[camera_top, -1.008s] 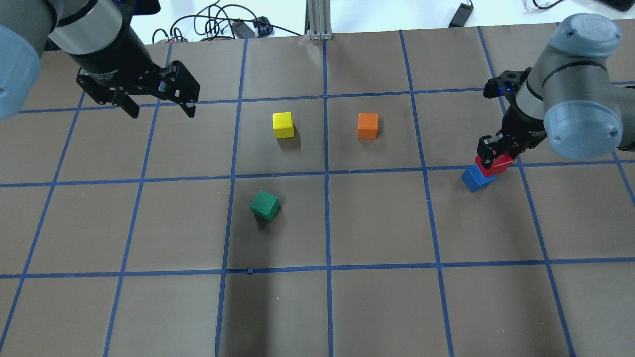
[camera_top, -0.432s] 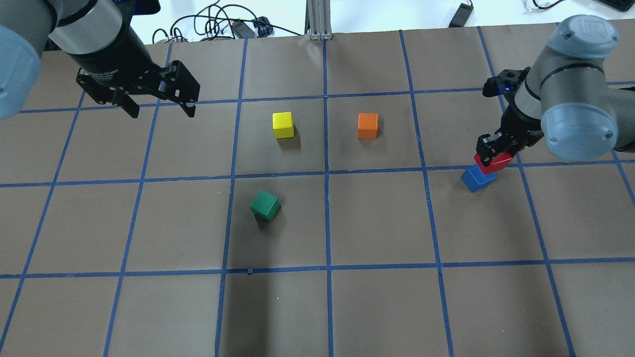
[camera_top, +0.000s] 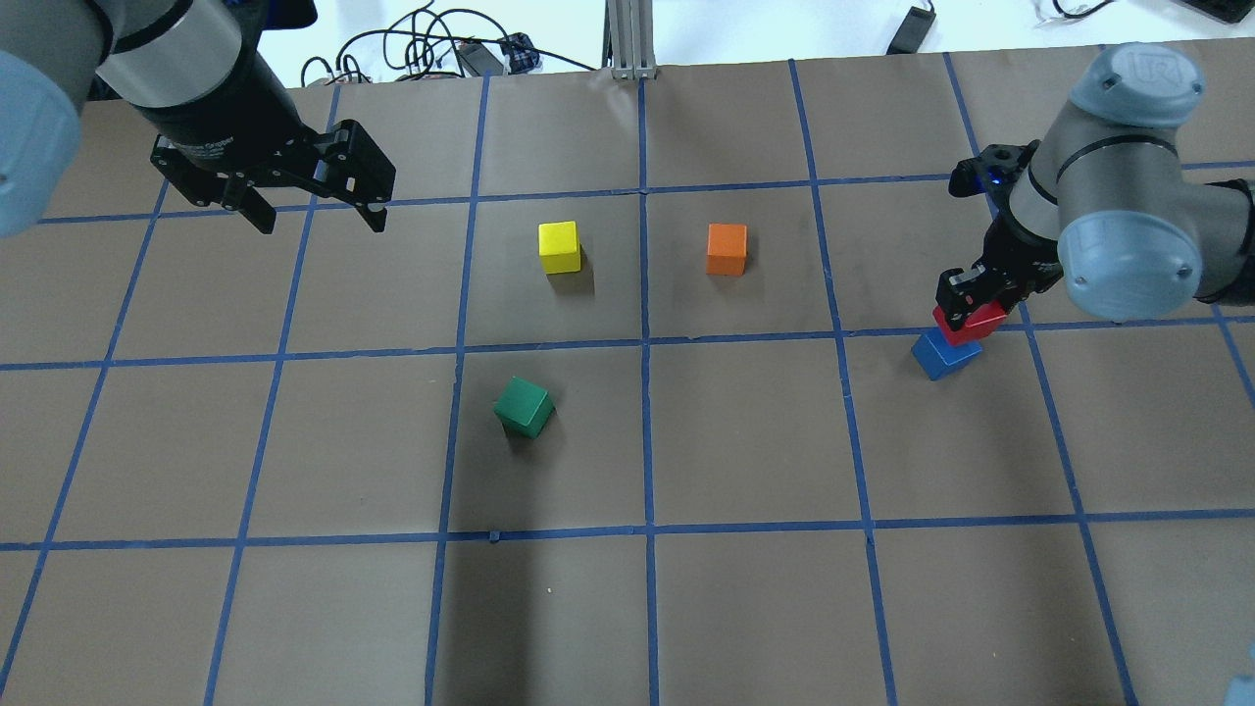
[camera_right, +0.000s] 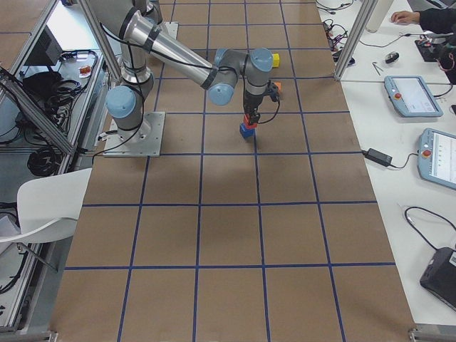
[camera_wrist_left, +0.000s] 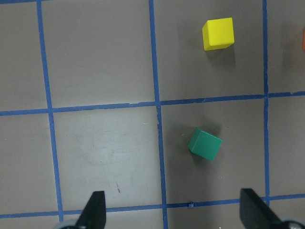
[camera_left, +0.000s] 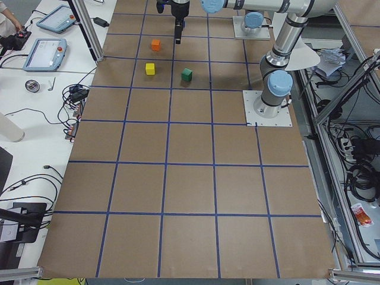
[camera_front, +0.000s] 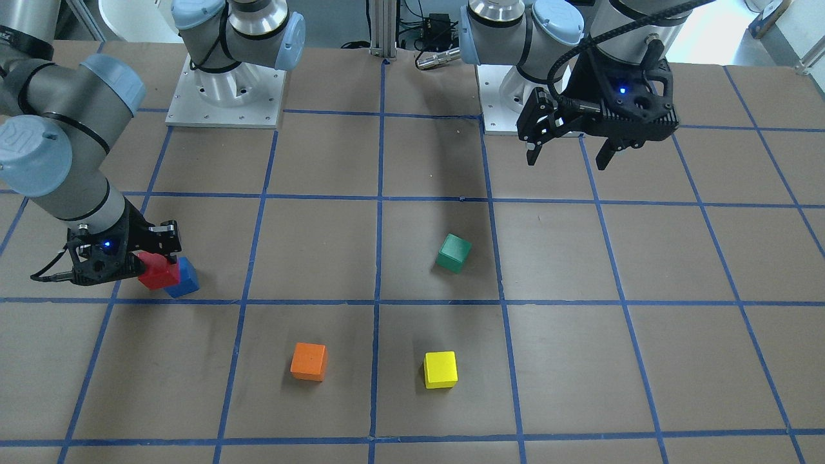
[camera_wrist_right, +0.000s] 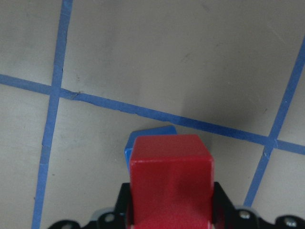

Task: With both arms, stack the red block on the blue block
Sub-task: 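Lower the red cube onto the blue cube with the right gripper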

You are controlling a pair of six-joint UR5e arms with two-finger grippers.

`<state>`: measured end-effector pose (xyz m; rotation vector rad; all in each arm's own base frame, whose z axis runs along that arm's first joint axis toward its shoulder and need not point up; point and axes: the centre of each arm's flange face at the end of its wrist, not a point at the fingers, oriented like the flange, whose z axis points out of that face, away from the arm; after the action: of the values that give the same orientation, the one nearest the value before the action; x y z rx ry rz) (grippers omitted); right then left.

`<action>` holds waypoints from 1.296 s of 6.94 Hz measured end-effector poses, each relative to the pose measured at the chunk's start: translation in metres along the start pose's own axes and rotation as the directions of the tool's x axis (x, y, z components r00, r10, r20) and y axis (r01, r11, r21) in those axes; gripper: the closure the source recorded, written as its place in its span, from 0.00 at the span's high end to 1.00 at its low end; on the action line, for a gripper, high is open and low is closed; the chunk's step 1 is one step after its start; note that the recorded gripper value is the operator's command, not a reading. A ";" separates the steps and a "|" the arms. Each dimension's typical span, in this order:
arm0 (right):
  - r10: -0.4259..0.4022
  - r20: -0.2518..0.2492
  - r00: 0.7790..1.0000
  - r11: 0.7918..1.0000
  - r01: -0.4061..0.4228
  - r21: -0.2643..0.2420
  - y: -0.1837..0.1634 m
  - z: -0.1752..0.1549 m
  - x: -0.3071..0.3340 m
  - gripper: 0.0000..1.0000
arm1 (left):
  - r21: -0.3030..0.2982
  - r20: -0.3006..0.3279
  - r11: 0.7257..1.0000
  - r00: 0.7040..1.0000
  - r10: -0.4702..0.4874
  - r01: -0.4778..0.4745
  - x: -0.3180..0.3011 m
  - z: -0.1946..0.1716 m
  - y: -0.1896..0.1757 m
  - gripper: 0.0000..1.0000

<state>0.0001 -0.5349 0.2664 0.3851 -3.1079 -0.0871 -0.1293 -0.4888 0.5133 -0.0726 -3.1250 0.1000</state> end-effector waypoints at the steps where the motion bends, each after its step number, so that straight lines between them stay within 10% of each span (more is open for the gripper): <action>1: 0.001 -0.001 1.000 1.000 -0.001 0.000 -0.001 0.002 0.000 0.00 | 0.000 0.000 1.000 1.000 -0.001 0.001 -0.001 0.000 0.000 1.00; 7: 0.001 0.013 1.000 1.000 -0.001 -0.024 0.007 0.012 -0.004 0.00 | 0.004 0.000 1.000 1.000 -0.004 0.004 -0.002 0.000 -0.001 1.00; 9: -0.006 0.013 1.000 1.000 0.006 -0.028 0.010 0.016 -0.005 1.00 | 0.005 0.001 1.000 1.000 -0.003 0.003 -0.003 0.000 -0.001 1.00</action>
<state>0.0027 -0.5234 0.2508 0.3944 -3.1147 -0.1333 -0.1261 -0.4900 0.5138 -0.0683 -3.1253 0.1072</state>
